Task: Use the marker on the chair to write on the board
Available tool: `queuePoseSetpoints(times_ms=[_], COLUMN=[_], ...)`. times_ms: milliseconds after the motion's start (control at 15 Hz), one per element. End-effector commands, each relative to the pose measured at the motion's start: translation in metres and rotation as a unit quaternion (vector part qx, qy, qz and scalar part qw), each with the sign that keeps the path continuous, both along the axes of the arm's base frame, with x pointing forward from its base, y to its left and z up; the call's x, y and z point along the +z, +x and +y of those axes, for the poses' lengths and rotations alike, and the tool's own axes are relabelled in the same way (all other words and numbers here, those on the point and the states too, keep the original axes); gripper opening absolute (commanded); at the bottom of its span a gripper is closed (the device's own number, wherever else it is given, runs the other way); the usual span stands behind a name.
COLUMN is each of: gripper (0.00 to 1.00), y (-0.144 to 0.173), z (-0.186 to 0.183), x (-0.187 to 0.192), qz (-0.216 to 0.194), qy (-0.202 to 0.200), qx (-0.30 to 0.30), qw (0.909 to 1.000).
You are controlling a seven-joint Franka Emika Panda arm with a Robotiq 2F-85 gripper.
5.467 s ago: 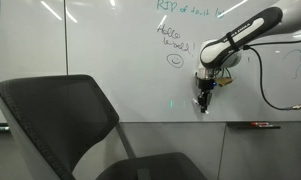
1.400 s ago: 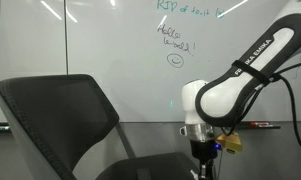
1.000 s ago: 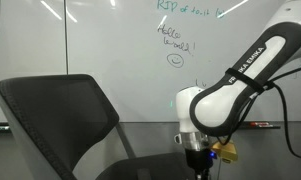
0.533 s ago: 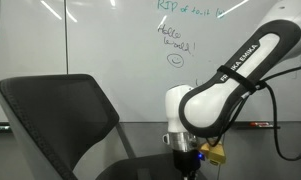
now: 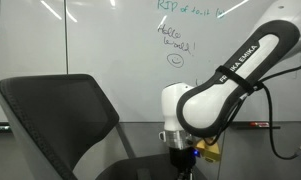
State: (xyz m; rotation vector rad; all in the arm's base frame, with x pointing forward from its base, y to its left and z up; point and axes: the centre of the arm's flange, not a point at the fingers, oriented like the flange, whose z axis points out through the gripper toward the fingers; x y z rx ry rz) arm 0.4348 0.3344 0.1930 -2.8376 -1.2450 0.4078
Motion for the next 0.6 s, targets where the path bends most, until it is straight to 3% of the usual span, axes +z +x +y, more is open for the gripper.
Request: queuePoseSetpoints(times_ms=[0,67,533], gripper=[0.95,0.99,1.0], y=[0.0017,0.0027,0.0033], z=[-0.0004,-0.0006,-0.0005], x=[0.0004,0.0007,0.0007], qz=[-0.003,-0.004,-0.006], qy=[-0.002,-0.002,-0.004], qx=[0.002,0.003,0.004], qw=[1.0,1.0,1.0])
